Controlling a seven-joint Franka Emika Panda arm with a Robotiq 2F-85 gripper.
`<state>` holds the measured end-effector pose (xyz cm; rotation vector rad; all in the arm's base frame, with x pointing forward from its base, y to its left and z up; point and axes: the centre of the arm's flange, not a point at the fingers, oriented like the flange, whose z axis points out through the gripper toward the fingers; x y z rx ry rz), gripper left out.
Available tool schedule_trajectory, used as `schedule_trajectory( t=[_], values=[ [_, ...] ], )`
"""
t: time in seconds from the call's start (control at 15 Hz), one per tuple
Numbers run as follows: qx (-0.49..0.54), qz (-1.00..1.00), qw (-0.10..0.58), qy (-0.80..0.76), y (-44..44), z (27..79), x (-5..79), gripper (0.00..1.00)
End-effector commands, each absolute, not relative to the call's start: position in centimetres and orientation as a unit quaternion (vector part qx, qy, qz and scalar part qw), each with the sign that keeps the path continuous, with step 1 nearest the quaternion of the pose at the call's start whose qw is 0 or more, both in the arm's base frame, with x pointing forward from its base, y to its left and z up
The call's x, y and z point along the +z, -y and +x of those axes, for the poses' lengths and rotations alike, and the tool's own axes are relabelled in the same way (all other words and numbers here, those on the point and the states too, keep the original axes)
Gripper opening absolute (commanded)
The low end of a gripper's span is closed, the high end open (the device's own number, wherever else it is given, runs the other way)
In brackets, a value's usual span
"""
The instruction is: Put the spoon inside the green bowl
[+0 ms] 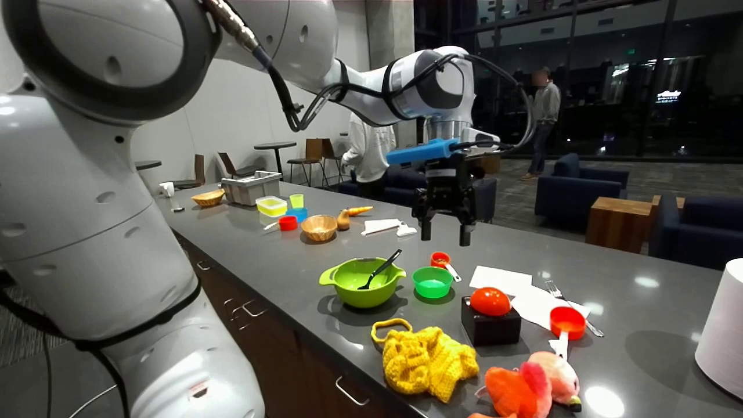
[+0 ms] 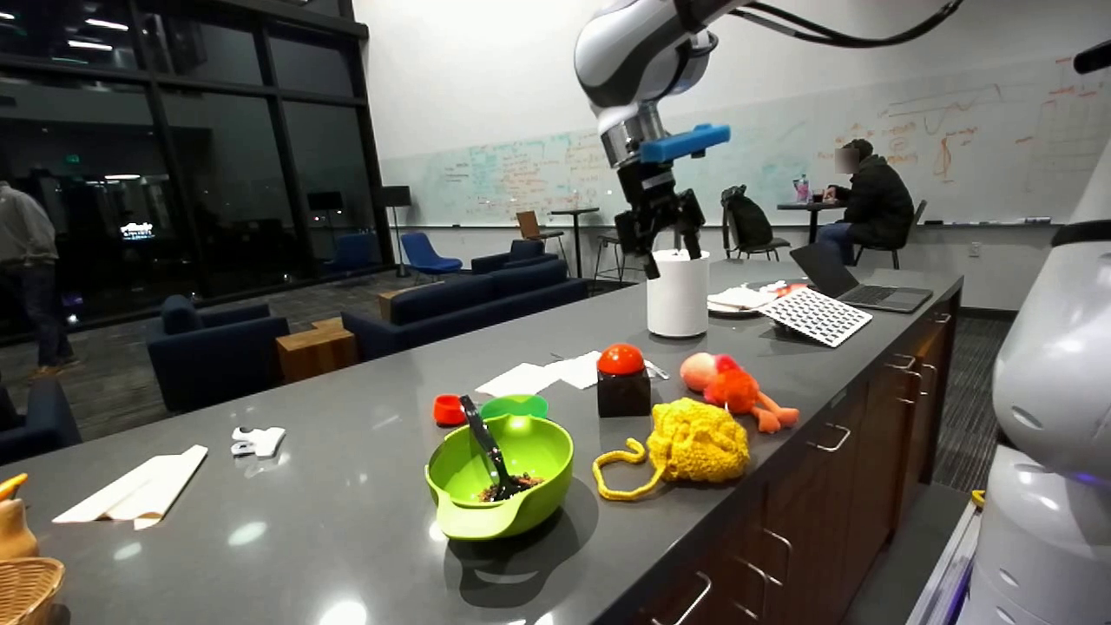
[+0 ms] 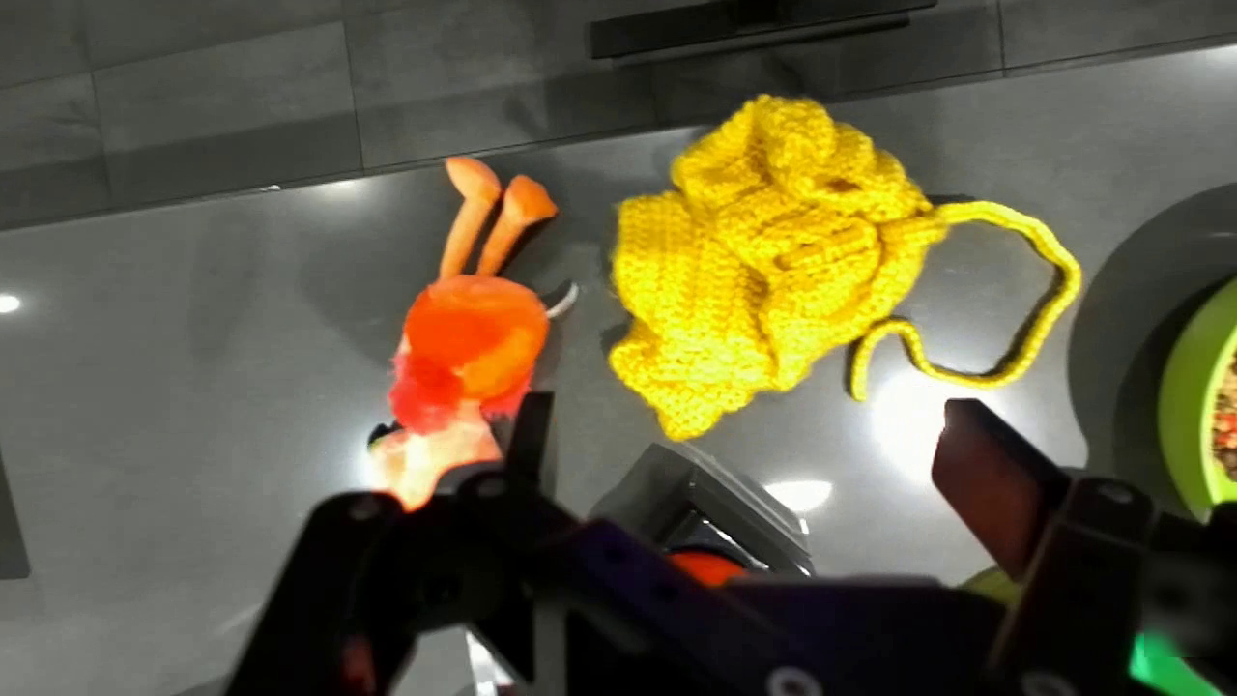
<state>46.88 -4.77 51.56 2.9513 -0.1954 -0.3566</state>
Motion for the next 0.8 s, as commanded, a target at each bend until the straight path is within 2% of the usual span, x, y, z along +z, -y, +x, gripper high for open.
schedule_trajectory(
  t=[0.0,0.73],
  values=[
    [-0.106,0.991,0.051,0.07,-0.7,48.8,49.5,1.0],
    [-0.114,0.993,0.003,0.027,-14.8,53.8,40.5,1.0]
  ],
)
